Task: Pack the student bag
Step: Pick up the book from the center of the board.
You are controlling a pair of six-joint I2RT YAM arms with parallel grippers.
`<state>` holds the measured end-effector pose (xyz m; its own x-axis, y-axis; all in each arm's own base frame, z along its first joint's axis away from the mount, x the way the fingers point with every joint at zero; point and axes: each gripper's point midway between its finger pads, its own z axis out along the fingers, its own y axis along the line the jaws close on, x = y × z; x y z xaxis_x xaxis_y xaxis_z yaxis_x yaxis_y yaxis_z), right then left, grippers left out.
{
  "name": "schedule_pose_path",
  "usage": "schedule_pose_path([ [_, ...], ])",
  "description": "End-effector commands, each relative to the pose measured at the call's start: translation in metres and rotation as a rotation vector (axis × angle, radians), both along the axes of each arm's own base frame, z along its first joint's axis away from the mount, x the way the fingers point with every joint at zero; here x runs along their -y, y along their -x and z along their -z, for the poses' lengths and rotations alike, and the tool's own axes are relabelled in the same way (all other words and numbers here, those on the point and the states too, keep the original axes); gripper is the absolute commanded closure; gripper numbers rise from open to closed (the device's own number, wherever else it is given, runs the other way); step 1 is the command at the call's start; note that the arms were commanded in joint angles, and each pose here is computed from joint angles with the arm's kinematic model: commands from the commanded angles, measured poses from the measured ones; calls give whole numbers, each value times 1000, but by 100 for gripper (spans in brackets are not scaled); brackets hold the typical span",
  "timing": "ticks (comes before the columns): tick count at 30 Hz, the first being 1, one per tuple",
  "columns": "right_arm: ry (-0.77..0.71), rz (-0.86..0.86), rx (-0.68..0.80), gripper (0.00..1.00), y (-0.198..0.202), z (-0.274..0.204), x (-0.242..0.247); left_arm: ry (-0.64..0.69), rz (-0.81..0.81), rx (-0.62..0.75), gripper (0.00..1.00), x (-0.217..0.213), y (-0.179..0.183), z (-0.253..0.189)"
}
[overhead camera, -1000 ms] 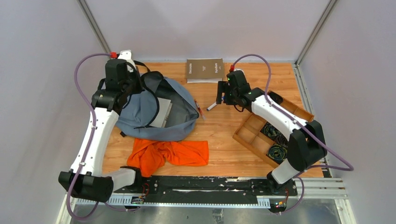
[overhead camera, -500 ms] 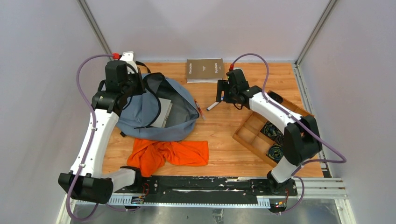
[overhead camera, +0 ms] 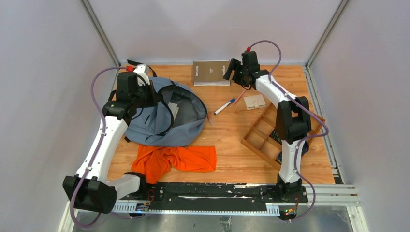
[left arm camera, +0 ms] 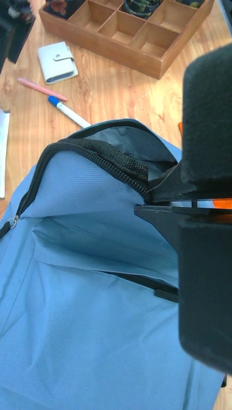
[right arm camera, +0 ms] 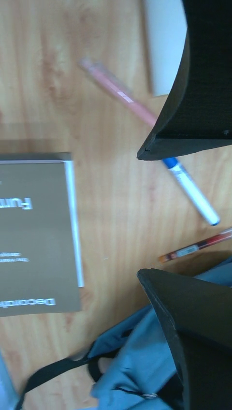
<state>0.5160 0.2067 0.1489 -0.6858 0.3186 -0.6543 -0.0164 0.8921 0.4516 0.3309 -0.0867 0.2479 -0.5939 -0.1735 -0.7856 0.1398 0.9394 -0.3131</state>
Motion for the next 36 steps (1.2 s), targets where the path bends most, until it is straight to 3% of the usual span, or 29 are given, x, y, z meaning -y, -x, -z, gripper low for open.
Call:
schedule_pose_path([
  [1,-79,64,20,14,-46,1,5,-2,-46,117,100,-9,4,-37],
  [4,-93,100,14,15,-73,9,7,-41,-106,147,100,-22,2,-53],
  [9,-118,113,-3,15,-107,22,1,-9,-72,143,100,-13,-5,-59],
  [17,-211,131,8,14,-131,52,-9,-8,-47,113,100,-9,-5,-51],
  [20,-260,84,23,24,-133,54,-21,-3,-40,99,100,-7,-5,-45],
  [22,-264,76,24,38,-131,54,-22,-4,-37,92,100,-7,-5,-42],
  [25,-263,103,59,50,-124,45,-17,-6,-32,78,100,-6,-4,-37],
  [27,-284,128,89,65,-121,37,-12,-7,-29,73,100,-6,-3,-34],
  [29,-298,138,99,91,-119,33,-9,-8,-28,72,100,-6,-2,-33],
  [30,-301,138,99,99,-118,30,-9,-9,-27,71,100,-6,-2,-33],
  [36,-358,114,135,100,-100,7,-9,-40,-44,69,100,-12,0,-31],
])
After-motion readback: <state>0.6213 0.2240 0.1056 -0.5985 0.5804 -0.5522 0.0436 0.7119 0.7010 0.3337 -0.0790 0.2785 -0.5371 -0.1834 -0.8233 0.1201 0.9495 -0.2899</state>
